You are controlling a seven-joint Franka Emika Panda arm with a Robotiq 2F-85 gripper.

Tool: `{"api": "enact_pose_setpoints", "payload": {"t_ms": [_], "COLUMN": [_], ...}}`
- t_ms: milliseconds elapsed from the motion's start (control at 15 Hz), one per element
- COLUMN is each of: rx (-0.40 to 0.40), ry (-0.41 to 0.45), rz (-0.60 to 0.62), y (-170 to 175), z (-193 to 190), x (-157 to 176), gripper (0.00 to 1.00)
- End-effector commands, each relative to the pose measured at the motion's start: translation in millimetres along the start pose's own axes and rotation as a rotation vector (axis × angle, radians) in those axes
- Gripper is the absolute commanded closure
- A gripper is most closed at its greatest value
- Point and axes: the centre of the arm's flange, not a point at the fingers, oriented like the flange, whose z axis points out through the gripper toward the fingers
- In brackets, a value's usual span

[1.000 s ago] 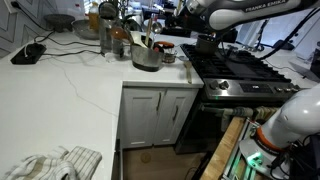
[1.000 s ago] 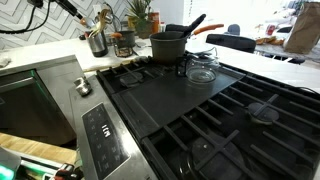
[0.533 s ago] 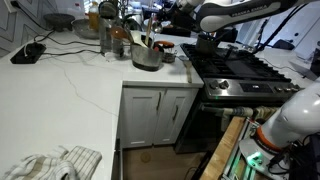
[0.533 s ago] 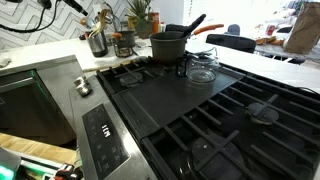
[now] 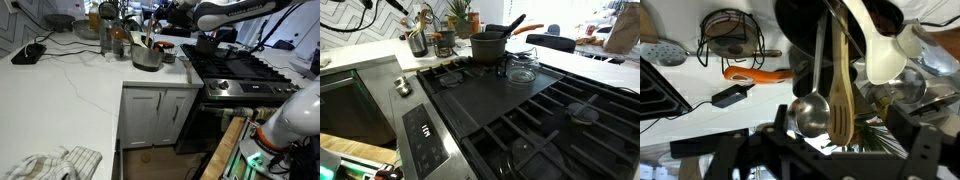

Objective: Remove the cooking stick from the silver tin and put it on the counter

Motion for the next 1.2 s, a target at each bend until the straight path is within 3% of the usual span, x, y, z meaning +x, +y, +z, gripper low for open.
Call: {"api": "enact_pose_setpoints", "payload": {"t_ms": [0,267,667,1133], "rx": [-0.042,-0.058,-0.065,-0.202], "ry": [-0.008,0.05,0.07,0.125], "rz": [0.124,0.192,0.216,0.221], "y": [-33,-54,-87,-95], "z": [42,81,118,129], "x": [10,7,-6,0], "gripper": [0.0,0.0,0.0,0.0]}}
